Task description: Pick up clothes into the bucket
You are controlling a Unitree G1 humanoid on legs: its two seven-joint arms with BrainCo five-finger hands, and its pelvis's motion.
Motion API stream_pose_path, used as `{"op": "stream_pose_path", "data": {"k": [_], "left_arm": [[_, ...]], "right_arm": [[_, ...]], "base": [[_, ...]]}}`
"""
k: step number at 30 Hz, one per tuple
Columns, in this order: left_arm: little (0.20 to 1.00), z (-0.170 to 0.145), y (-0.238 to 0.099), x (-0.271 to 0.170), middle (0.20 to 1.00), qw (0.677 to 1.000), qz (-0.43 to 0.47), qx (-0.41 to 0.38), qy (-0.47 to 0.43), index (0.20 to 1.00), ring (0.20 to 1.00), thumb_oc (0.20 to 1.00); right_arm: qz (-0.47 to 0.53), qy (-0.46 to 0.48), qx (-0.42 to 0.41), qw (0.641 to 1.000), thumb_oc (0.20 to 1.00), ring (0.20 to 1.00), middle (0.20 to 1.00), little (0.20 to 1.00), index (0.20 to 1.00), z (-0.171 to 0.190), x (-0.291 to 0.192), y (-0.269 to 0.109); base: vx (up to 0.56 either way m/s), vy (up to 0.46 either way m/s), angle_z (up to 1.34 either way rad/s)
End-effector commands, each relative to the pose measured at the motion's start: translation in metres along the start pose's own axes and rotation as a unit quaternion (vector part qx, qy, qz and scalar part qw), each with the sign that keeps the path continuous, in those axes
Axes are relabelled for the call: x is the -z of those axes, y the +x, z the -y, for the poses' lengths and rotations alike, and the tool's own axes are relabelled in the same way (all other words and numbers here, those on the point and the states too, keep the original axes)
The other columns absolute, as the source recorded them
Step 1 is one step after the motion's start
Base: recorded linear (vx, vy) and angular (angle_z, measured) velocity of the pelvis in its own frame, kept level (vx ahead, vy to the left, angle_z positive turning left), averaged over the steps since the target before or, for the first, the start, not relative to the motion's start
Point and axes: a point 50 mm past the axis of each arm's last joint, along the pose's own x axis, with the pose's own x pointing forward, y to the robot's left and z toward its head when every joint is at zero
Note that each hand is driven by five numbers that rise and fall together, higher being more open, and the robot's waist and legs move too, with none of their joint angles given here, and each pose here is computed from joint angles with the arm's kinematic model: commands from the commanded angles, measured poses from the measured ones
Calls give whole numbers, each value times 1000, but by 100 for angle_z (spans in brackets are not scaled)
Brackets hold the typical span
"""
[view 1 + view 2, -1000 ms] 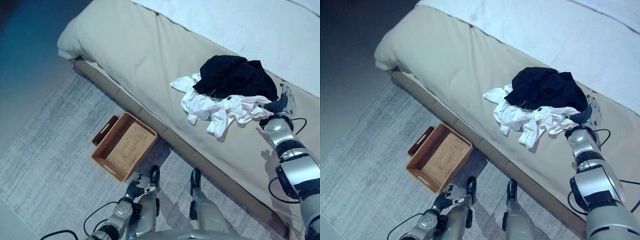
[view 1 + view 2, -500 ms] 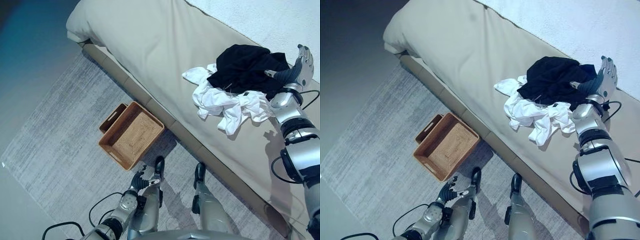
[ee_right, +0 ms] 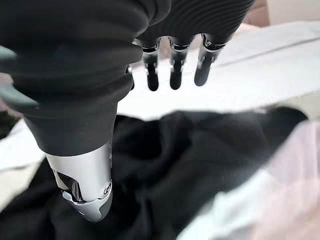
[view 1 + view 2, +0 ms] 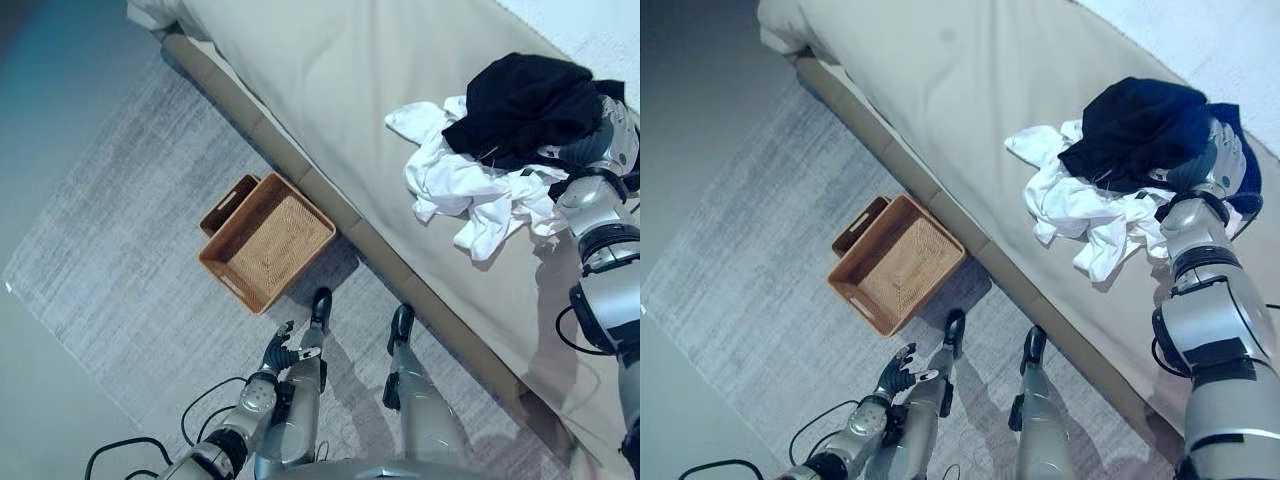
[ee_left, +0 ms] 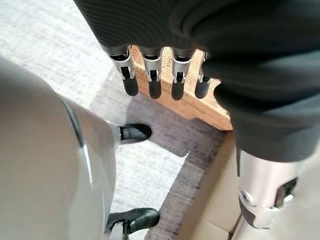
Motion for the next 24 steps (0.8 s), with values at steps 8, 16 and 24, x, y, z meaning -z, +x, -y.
{"op": "stream_pose_path", "data": {"k": [8,16,24], "left_arm": [[1000,8,13,-40,1000,997,68,17,-26,1000,1000,1000],[1000,11,13,-40,1000,997,70,12,-30,1000,1000,1000],[1000,-6,9,-23,1000,998,43,-28,-33,1000,1000,1000]], "right_arm": [[51,-10,91,994,347,347,347,347,347,70,-43,31],[86,30,107,990,200,200,200,200,200,66,-67,29],[143,117,91,978,200,200,200,200,200,48,-101,18]], "base": [[-4,-2,-1],[1,11,0],[4,14,-2]]}}
